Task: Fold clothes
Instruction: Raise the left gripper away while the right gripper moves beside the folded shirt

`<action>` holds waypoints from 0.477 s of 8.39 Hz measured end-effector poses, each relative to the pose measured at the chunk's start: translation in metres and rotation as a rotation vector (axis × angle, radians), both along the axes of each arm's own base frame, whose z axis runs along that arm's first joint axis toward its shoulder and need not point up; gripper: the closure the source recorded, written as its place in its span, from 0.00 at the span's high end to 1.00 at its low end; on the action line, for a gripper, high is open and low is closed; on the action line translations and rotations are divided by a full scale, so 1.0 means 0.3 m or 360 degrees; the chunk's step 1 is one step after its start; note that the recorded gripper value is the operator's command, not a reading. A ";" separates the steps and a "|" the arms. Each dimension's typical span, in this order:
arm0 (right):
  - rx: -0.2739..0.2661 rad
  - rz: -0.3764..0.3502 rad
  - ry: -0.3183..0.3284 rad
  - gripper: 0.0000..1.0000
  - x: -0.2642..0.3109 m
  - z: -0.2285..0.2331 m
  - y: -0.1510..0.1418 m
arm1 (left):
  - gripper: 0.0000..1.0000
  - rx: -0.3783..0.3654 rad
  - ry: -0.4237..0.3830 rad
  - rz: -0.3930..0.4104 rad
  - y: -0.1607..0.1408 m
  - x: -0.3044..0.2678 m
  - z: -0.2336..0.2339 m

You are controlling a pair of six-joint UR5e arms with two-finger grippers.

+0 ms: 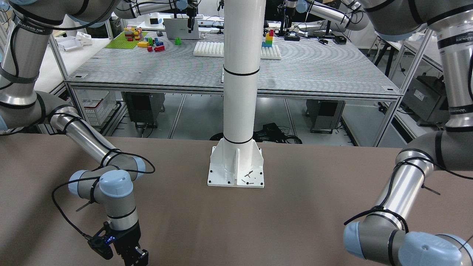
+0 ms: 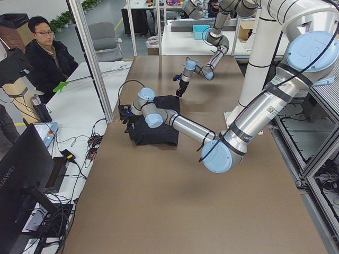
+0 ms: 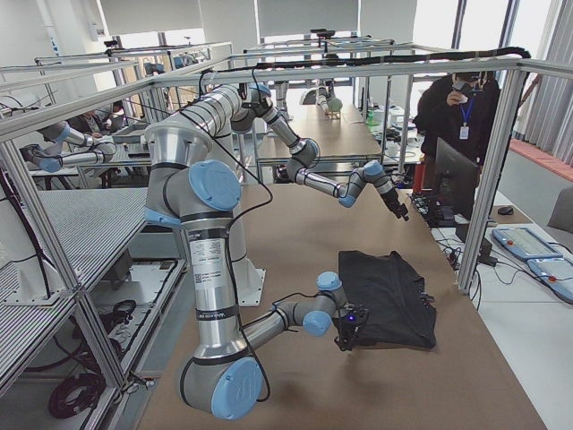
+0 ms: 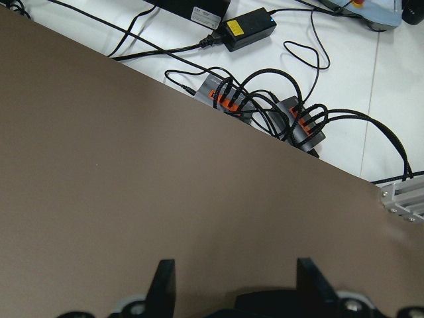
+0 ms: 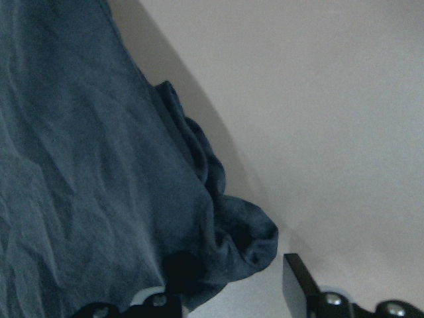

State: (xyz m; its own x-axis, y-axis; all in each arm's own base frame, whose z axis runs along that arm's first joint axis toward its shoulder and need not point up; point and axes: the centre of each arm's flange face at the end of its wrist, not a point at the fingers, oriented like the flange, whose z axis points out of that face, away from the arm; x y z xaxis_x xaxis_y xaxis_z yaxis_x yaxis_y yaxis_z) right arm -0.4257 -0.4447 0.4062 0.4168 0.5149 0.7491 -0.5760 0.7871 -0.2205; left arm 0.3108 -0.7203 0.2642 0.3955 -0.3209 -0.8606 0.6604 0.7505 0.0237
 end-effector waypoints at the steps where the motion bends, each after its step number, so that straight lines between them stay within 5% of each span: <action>1: -0.0005 -0.0002 0.0001 0.16 -0.007 0.003 0.009 | 0.70 -0.0001 -0.0001 0.0001 0.001 0.001 0.001; 2: -0.0004 -0.0003 0.0002 0.00 -0.004 0.005 0.011 | 0.70 -0.0002 -0.0001 0.0003 0.002 0.005 0.003; 4: 0.0012 -0.0004 -0.0014 0.00 0.009 -0.017 0.014 | 0.70 -0.0008 -0.0007 0.0010 0.007 0.014 0.016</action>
State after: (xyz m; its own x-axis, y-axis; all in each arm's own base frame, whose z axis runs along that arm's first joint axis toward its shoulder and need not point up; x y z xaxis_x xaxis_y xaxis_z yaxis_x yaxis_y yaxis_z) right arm -0.4229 -0.4405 0.4010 0.4114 0.5080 0.7567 -0.5718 0.7904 -0.2197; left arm 0.3149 -0.7182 0.2689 0.4013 -0.3226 -0.8572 0.6555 0.7548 0.0228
